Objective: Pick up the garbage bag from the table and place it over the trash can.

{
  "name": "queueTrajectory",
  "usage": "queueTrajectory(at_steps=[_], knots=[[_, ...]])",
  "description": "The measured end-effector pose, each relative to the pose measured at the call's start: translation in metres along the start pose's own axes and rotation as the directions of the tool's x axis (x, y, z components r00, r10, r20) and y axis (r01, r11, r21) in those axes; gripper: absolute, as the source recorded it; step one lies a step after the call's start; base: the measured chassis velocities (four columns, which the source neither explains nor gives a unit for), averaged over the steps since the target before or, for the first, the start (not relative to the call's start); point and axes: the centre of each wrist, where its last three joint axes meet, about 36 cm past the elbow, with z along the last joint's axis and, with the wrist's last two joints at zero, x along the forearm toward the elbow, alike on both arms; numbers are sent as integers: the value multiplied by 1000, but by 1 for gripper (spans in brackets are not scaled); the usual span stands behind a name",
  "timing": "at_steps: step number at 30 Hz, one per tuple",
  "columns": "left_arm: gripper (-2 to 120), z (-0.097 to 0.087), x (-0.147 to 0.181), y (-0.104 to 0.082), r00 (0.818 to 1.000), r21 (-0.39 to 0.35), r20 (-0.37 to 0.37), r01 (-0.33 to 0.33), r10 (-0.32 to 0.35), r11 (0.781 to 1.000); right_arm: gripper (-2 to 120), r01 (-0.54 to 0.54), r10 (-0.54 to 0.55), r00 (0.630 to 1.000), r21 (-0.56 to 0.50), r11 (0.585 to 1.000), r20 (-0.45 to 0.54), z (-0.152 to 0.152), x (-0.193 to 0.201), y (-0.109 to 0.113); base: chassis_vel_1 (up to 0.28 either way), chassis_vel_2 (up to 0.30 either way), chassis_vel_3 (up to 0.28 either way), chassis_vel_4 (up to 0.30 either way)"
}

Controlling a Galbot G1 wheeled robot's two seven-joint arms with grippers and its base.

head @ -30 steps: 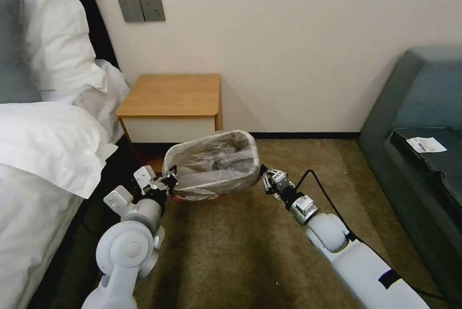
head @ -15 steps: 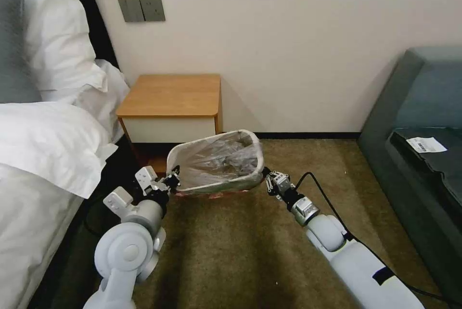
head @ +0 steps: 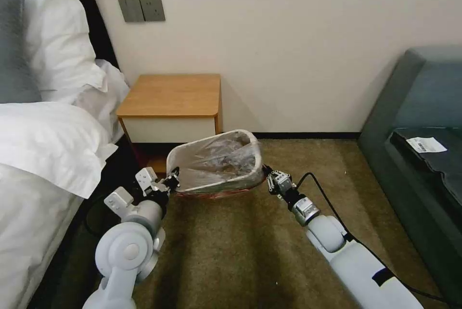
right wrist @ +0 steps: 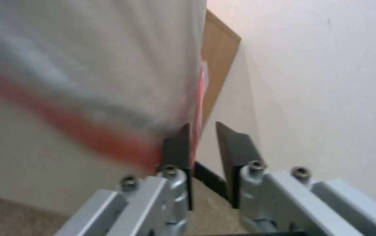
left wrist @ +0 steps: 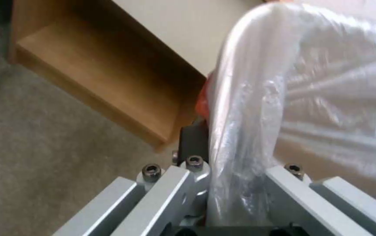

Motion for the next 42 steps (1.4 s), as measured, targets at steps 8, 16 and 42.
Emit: queueTrajectory(at_steps=[8,16,42], knots=[[0,4,-9,6,1000,-33,-1,20,-20,999,48,-26,25,999,19,999,40,-12,10,-10,0,0,0,0],[0,25,-19,21,993,-183,97,81,-65,980,78,-107,106,983,-4,994,152,-55,4,-24,0,0,0,0],[0,77,-42,49,902,-582,432,298,-23,756,34,424,-473,875,311,851,104,-193,-52,-31,0,0,0,0]])
